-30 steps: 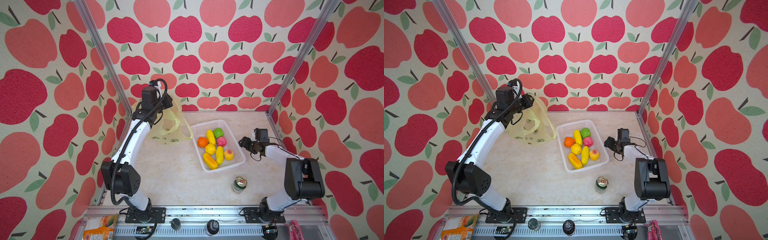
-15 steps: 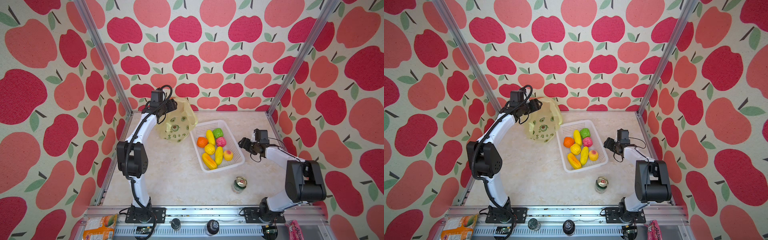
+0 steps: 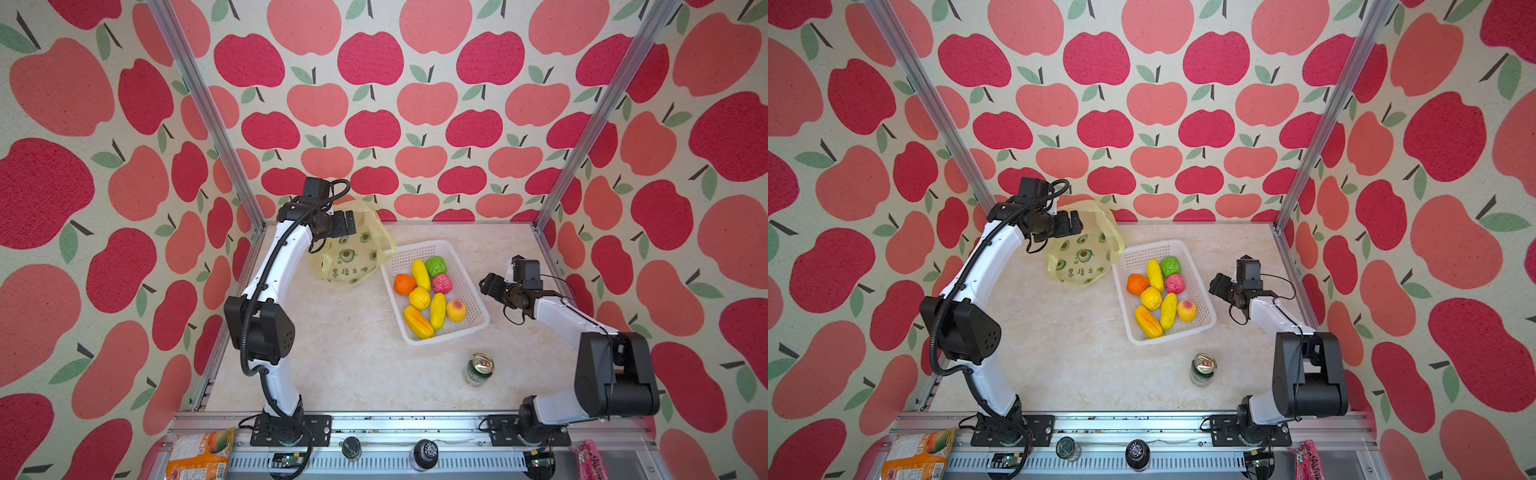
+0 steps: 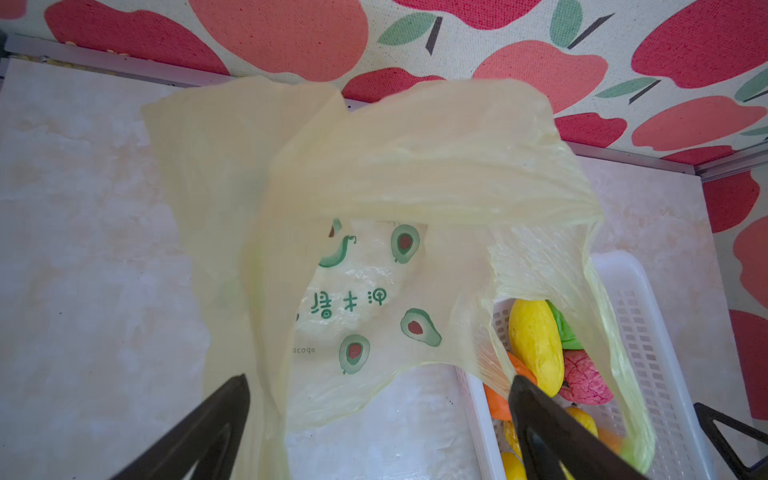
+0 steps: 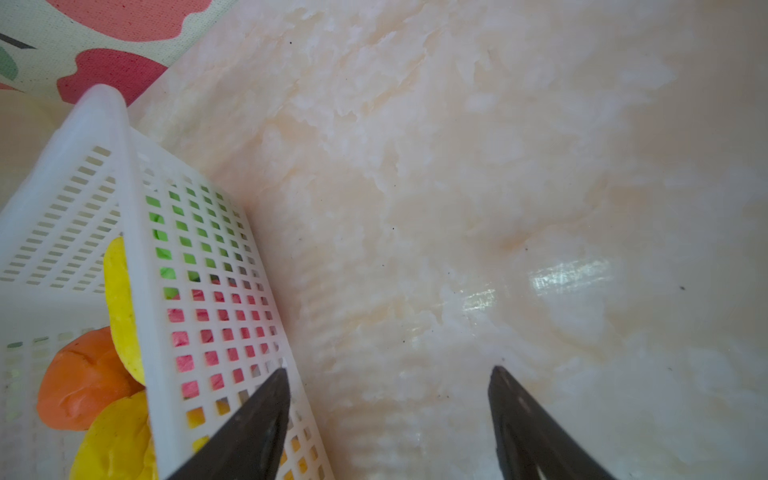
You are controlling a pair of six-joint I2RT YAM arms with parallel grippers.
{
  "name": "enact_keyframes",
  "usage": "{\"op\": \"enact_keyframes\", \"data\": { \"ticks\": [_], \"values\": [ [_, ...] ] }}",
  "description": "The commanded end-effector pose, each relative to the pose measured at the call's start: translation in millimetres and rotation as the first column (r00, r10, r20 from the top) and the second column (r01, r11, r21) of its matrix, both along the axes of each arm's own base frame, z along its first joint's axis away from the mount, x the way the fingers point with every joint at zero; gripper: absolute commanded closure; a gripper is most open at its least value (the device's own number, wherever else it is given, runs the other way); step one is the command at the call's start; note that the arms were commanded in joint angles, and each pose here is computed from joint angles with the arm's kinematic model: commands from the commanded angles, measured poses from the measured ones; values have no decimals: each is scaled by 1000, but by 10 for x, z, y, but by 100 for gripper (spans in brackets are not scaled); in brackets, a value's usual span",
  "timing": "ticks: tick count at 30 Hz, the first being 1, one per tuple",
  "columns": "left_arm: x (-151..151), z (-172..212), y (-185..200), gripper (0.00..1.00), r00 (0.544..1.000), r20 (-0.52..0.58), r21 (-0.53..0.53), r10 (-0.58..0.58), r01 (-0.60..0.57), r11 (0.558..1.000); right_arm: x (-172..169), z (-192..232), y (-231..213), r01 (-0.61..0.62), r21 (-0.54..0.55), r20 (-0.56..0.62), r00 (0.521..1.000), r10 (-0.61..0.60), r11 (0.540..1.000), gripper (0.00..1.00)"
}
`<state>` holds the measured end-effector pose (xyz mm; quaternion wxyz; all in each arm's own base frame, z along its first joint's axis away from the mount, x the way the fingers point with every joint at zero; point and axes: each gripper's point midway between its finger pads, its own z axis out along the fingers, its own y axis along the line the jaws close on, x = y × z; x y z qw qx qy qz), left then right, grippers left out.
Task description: Untie the knot of the plastic bag and take out the fruit
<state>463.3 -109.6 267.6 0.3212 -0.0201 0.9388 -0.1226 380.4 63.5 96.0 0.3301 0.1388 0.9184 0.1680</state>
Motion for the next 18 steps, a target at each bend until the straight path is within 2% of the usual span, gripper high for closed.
{"op": "enact_keyframes", "data": {
  "ticks": [1, 4, 6, 8, 9, 11, 12, 14, 15, 18],
  "values": [
    [-376, 407, 47, 1, 995, 91, -5, -48, 49, 999, -109, 129, -254, 56, -75, 40, 998, -54, 996, 20],
    [-629, 675, 133, 1, 978, 204, 0, -43, 44, 999, -226, 294, -392, 104, -84, 112, 989, -94, 991, 14],
    [-756, 758, 280, 1, 959, 284, 13, 4, -9, 1000, -321, 446, -469, 138, -95, 182, 976, -119, 986, 9],
    [-898, 883, 441, 1, 915, 399, -10, 58, -59, 998, -461, 594, -603, 205, -121, 241, 955, -171, 971, 1],
    [-951, 896, 528, 1, 894, 440, -21, 88, -88, 996, -527, 654, -688, 247, -137, 261, 943, -206, 959, 1],
    [-1091, 914, 881, 1, 814, 537, -52, 221, -230, 972, -682, 769, -914, 369, -165, 303, 901, -309, 915, 1],
    [-1144, 795, 1081, 1, 778, 555, -59, 293, -314, 947, -725, 832, -970, 393, -170, 333, 886, -323, 904, 1],
    [-1293, 503, 1503, 1, 680, 590, -91, 435, -479, 873, -757, 1001, -978, 380, -195, 442, 857, -265, 904, 1],
    [-1352, 338, 1621, 1, 662, 588, -101, 465, -510, 854, -765, 1057, -954, 370, -186, 489, 838, -241, 910, 1],
    [-1442, -123, 1812, 1, 655, 570, -152, 496, -509, 847, -812, 1281, -827, 306, -228, 643, 760, -93, 924, 1]
  ]
}}
